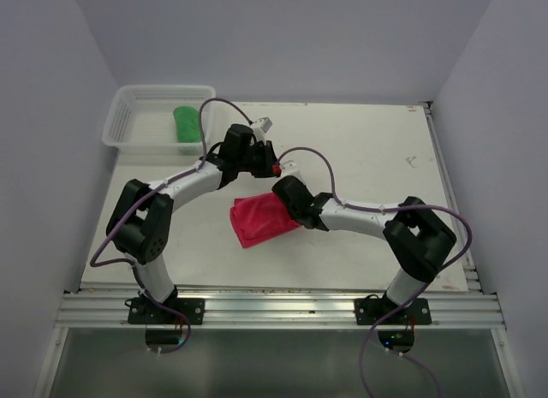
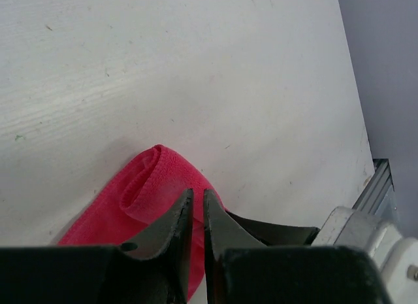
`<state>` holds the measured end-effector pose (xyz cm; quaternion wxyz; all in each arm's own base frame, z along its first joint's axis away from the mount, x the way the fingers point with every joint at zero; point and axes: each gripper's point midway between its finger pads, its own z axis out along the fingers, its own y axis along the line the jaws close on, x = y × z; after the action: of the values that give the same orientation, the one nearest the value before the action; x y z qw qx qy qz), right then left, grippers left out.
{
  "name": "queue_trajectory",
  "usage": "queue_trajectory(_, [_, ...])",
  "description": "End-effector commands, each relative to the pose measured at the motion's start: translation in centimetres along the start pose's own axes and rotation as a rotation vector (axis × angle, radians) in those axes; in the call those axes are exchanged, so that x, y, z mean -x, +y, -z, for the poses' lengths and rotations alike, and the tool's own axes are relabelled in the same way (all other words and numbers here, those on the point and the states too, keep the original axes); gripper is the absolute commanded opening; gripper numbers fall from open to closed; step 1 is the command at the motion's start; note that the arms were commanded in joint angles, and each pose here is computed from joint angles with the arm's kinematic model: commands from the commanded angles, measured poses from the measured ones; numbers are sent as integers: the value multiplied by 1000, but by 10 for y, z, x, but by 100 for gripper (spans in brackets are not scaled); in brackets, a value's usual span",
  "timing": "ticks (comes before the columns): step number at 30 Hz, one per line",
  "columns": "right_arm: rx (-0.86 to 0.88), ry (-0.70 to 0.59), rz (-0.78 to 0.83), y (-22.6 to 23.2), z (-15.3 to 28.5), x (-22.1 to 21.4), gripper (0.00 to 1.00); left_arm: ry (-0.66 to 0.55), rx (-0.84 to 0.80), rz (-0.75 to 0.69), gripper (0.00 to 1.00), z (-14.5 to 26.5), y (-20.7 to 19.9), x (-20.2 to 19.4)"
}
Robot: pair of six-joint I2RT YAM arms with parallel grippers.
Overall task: Roll the towels
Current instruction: Roll the towel
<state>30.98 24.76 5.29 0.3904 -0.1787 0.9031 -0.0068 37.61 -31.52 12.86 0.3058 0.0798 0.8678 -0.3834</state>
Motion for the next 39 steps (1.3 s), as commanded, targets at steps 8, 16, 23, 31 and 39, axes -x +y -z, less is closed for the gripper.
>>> queue_trajectory(8, [-311,-48,314,2,0,16,0,-20,18,36,15,23,9,8])
queue_trajectory(16, [-311,-41,447,28,-7,1,0,-40,27,47,14,34,20,16])
queue_trajectory(23, [-265,-51,538,51,-11,-10,0,-56,31,81,14,40,33,25])
queue_trajectory(31, [-280,-28,595,58,-18,-17,0,-65,-85,67,12,31,19,40])
queue_trajectory(39, [-351,-27,603,50,-23,-19,0,-32,-150,75,12,24,17,27])
